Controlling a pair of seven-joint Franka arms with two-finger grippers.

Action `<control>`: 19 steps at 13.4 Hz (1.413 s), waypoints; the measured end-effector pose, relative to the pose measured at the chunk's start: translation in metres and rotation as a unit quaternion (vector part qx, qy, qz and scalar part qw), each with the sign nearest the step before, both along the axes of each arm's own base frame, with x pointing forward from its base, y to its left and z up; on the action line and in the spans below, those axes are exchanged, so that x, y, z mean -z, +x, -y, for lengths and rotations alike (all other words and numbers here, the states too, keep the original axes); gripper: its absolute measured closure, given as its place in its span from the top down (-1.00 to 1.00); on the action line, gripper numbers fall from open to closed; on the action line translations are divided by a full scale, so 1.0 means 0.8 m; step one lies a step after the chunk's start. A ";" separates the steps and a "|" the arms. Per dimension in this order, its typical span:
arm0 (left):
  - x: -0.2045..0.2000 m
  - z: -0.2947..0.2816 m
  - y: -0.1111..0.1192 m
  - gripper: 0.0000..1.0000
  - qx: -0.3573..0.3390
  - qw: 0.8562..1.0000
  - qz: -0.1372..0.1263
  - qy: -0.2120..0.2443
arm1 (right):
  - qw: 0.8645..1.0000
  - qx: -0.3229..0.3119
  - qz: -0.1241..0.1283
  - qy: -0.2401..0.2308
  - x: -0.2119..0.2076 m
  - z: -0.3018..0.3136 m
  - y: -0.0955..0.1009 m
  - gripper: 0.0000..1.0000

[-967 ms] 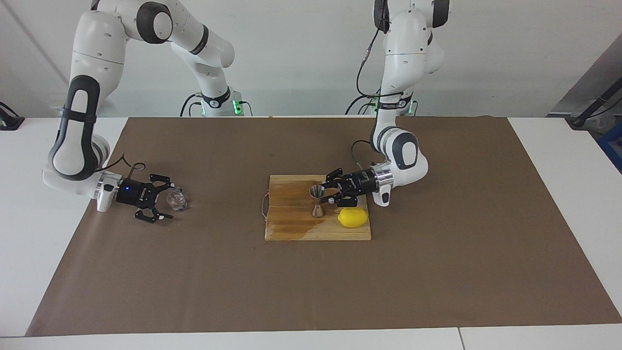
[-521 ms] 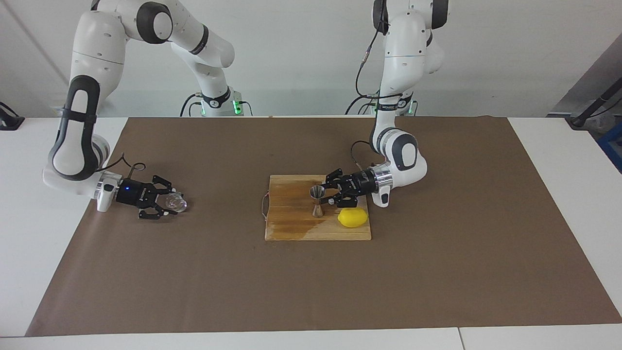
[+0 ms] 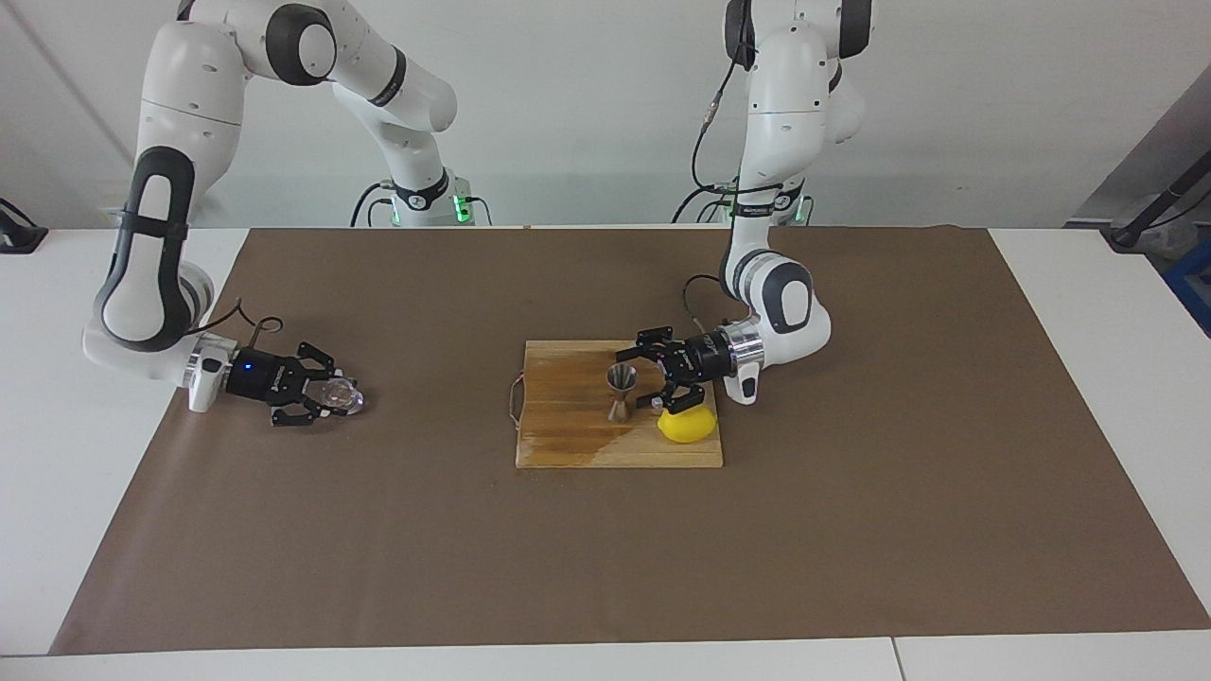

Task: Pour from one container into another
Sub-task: 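Open the left gripper and withdraw while the right gripper lifts the glass, then carry the clear glass with the right gripper above the metal cup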

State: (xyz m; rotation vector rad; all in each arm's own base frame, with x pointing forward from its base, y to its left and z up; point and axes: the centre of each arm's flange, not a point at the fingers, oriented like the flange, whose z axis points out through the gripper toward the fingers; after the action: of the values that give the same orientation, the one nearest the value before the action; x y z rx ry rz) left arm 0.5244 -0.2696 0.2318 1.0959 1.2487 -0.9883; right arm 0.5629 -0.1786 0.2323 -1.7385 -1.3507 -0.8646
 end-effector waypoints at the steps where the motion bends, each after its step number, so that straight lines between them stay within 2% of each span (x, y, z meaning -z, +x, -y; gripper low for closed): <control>1: 0.000 0.000 0.000 1.00 0.001 1.000 0.000 -0.001 | 1.000 -0.005 0.010 -0.002 -0.006 -0.002 0.006 -0.03; 4: -0.006 -0.008 0.005 1.00 0.003 1.000 0.006 -0.002 | 0.999 -0.021 0.040 -0.014 -0.048 -0.019 0.026 -0.03; 7: -0.027 -0.054 0.027 1.00 0.027 0.999 0.018 0.035 | 0.997 -0.029 0.065 -0.027 -0.106 -0.040 0.036 -0.03; 9: -0.046 -0.110 0.044 1.00 0.046 0.996 0.023 0.069 | 0.997 -0.026 0.065 -0.033 -0.146 -0.057 0.040 -0.03; 11: -0.070 -0.169 0.057 1.00 0.072 0.991 0.039 0.109 | 0.997 -0.025 0.059 -0.037 -0.179 -0.081 0.043 -0.03; 13: -0.099 -0.214 0.066 1.00 0.106 0.981 0.060 0.152 | 0.997 -0.038 0.060 -0.043 -0.200 -0.119 0.049 -0.03; 16: -0.149 -0.269 0.082 1.00 0.164 0.958 0.094 0.217 | 0.996 -0.048 0.052 -0.054 -0.229 -0.188 0.059 -0.03; 19: -0.193 -0.321 0.094 1.00 0.222 0.924 0.116 0.288 | 0.995 -0.035 0.049 -0.076 -0.250 -0.256 0.068 -0.03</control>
State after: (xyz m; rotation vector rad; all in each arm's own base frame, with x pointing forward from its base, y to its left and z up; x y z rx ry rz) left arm 0.5995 -0.0128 0.3860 1.9640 1.1432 -0.7948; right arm 0.6174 0.0263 0.4322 -1.7716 -1.5691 -0.8357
